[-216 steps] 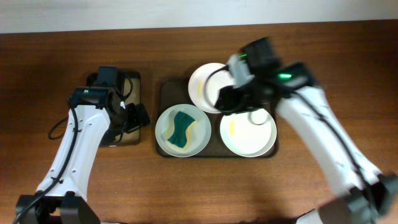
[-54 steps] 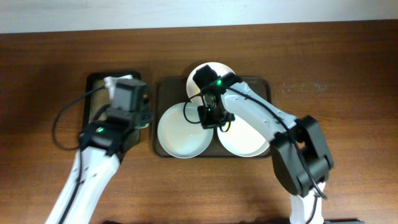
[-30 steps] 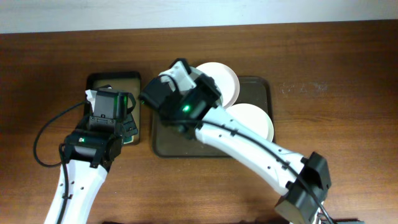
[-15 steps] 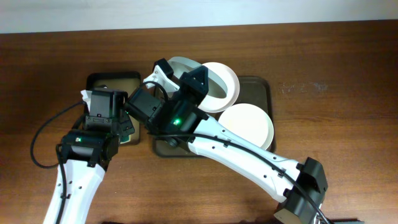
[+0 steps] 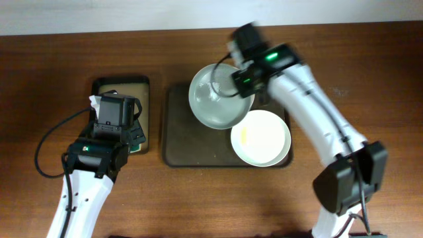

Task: Clean dirty plates on tray and stack at the side
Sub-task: 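Carry the pale blue plate with the right gripper to the table's right side, then release the blue plate and reach the right gripper to the pink plate rim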

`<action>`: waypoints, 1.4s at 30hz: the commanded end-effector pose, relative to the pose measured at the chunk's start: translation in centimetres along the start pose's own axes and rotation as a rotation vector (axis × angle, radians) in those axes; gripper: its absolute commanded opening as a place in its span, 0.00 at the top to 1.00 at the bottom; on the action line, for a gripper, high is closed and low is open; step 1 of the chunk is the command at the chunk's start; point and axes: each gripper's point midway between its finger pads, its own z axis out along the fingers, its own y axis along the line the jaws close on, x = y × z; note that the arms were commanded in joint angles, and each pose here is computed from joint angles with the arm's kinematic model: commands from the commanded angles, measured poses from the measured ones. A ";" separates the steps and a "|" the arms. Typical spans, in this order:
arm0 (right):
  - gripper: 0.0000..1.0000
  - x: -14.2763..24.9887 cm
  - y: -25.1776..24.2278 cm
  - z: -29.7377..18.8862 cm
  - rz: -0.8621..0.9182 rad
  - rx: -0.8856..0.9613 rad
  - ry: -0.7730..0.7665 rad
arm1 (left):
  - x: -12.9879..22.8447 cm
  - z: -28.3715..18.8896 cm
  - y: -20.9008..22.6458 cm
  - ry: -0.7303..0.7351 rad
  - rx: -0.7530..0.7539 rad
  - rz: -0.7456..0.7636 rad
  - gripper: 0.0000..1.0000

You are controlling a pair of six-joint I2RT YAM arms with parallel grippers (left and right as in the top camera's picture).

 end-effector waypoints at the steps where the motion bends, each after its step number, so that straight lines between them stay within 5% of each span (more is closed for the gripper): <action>1: 0.96 -0.7 -1.5 -2.6 0.210 -0.376 -0.043 | -0.3 -0.3 -0.1 -0.014 0.006 -0.014 1.00; 7: 0.96 2.6 -14.2 -1.9 0.501 -0.251 -0.050 | -0.1 0.0 -0.1 -0.005 0.002 -0.011 1.00; 12: 0.96 9.8 -26.8 -2.1 0.861 0.068 0.004 | 0.2 0.8 -0.3 0.022 -0.012 -0.001 1.00; 17: 0.96 14.8 -31.6 -1.4 1.005 0.109 0.003 | 0.4 1.6 -0.5 0.038 -0.020 0.006 1.00; 27: 0.95 17.9 -31.7 4.1 1.019 0.108 0.018 | 0.3 1.8 -0.6 0.036 -0.019 0.005 1.00; 30: 0.70 17.8 -31.5 4.3 1.015 0.105 0.023 | 0.3 1.8 -0.6 0.036 -0.019 0.005 1.00; 32: 0.68 17.9 -31.5 4.3 1.016 0.103 0.026 | 0.3 1.8 -0.6 0.036 -0.019 0.005 1.00; 34: 0.44 17.8 -31.1 4.3 1.015 0.090 0.029 | 0.3 1.8 -0.6 0.036 -0.019 0.005 1.00; 42: 0.41 9.6 -21.9 5.6 0.750 -0.259 -0.062 | 0.2 1.8 -0.6 0.033 -0.017 0.003 1.00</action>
